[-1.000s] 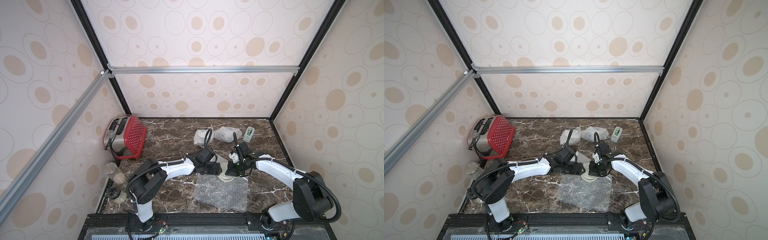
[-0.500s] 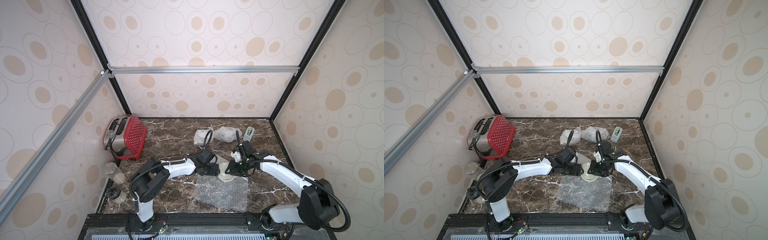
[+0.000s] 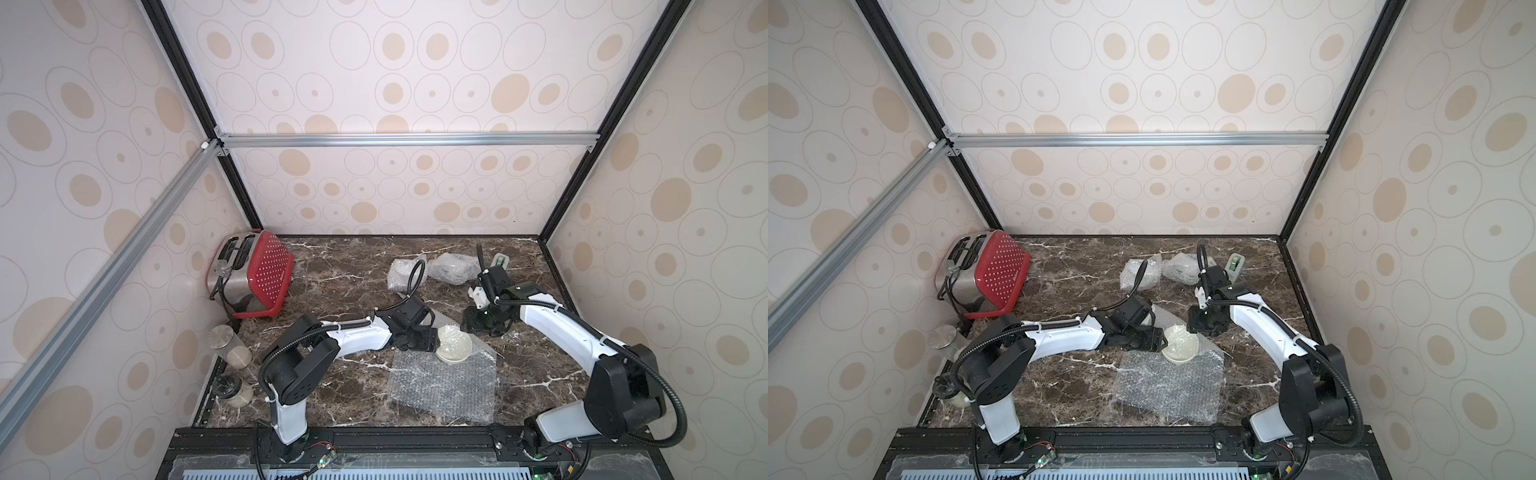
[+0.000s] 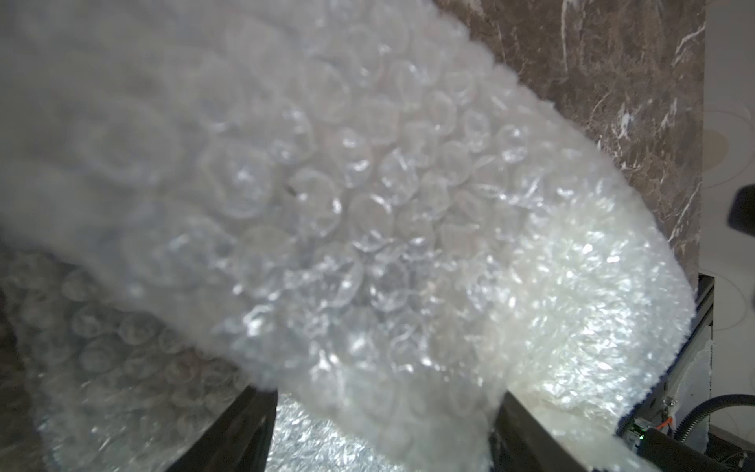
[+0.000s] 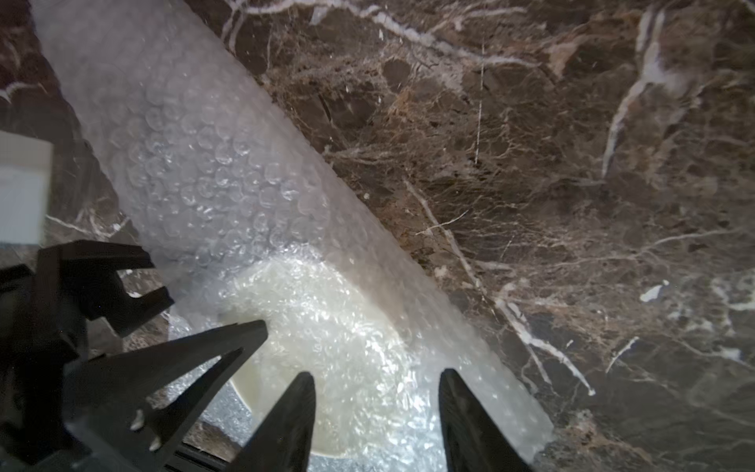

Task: Wrap bowls in bubble wrap
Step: Wrap the bowl in bubble wrap.

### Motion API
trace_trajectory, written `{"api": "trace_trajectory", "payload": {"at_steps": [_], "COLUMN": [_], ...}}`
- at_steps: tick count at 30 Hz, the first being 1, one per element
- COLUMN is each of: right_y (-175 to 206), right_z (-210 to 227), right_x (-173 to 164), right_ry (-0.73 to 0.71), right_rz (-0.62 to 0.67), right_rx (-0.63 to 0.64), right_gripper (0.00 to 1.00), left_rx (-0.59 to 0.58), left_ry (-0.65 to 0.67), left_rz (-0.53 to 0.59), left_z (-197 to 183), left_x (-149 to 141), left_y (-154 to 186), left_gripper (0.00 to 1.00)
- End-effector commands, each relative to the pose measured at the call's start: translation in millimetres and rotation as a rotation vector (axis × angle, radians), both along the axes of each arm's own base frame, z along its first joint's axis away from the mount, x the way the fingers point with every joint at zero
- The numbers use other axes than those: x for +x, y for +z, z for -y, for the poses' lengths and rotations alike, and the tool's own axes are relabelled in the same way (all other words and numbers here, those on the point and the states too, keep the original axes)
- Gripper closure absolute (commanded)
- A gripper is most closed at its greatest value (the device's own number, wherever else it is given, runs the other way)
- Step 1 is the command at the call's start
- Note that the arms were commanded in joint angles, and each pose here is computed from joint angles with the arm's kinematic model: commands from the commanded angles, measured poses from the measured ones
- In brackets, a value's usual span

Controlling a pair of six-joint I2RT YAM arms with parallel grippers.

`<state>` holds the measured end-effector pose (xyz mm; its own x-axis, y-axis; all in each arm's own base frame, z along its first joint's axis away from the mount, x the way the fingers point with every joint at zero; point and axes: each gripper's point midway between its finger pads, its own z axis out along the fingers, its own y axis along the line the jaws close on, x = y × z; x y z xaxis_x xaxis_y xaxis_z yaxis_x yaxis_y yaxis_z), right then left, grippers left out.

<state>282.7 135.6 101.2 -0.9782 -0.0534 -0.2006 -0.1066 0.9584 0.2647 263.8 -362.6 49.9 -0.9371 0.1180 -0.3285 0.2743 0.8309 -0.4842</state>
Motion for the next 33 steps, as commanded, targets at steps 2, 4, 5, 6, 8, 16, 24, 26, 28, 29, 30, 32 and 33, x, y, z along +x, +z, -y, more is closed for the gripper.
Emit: {"api": "trace_trajectory", "payload": {"at_steps": [2, 4, 5, 6, 8, 16, 24, 26, 28, 29, 30, 32, 33], "right_y": [-9.0, -13.8, -15.0, -15.2, -15.5, -37.5, -45.9, -44.0, -42.9, -42.3, -41.9, -42.1, -42.7], "right_z": [-5.9, -7.7, -8.0, -9.6, -8.2, -10.1, -2.9, -3.6, -4.3, -5.1, -5.8, -6.2, -5.9], "right_x": [0.4, 1.4, 3.2, 4.5, 6.4, 7.5, 12.7, 14.7, 16.2, 16.6, 17.1, 18.0, 18.5], "right_ry": [0.125, 0.143, 0.143, 0.148, 0.152, 0.216, 0.209, 0.211, 0.21, 0.212, 0.213, 0.212, 0.211], "right_rz": [-0.04, -0.061, -0.06, -0.056, -0.052, -0.107, -0.105, -0.1, -0.093, -0.09, -0.088, -0.085, -0.082], "right_rx": [-0.013, -0.016, -0.02, -0.02, -0.044, -0.151, -0.232, -0.23, -0.228, -0.225, -0.221, -0.218, -0.22], "right_gripper": [0.48, 0.48, 0.48, 0.47, 0.48, 0.5, 0.66, 0.74, 0.81, 0.84, 0.85, 0.9, 0.92], "left_rx": [0.003, 0.002, -0.001, -0.001, -0.003, -0.005, -0.002, 0.001, 0.003, 0.003, 0.007, 0.02, 0.03], "left_ry": [-0.005, -0.008, -0.01, -0.011, -0.011, -0.016, -0.014, -0.013, -0.014, -0.012, -0.008, 0.006, 0.014], "left_rz": [0.016, 0.012, 0.012, 0.01, 0.011, 0.01, 0.012, 0.01, 0.008, 0.009, 0.01, 0.017, 0.023], "left_z": [1.4, 2.7, 3.5, 3.6, 4.1, 6.2, 4.2, 3.6, 3.1, 2.2, 0.3, -6.3, -11.4], "left_x": [-0.7, -0.6, -0.4, -0.9, -0.6, 0.1, -0.5, -0.9, -1.9, -2.0, -2.4, -3.6, -4.8], "left_y": [7.9, 6.8, 7.0, 6.6, 7.1, 6.5, 7.6, 6.1, 5.7, 5.7, 5.2, 5.4, 5.3], "left_gripper": [0.26, 0.26, 0.26, 0.26, 0.26, 0.26, 0.26, 0.26, 0.26, 0.25, 0.25, 0.21, 0.2]}}
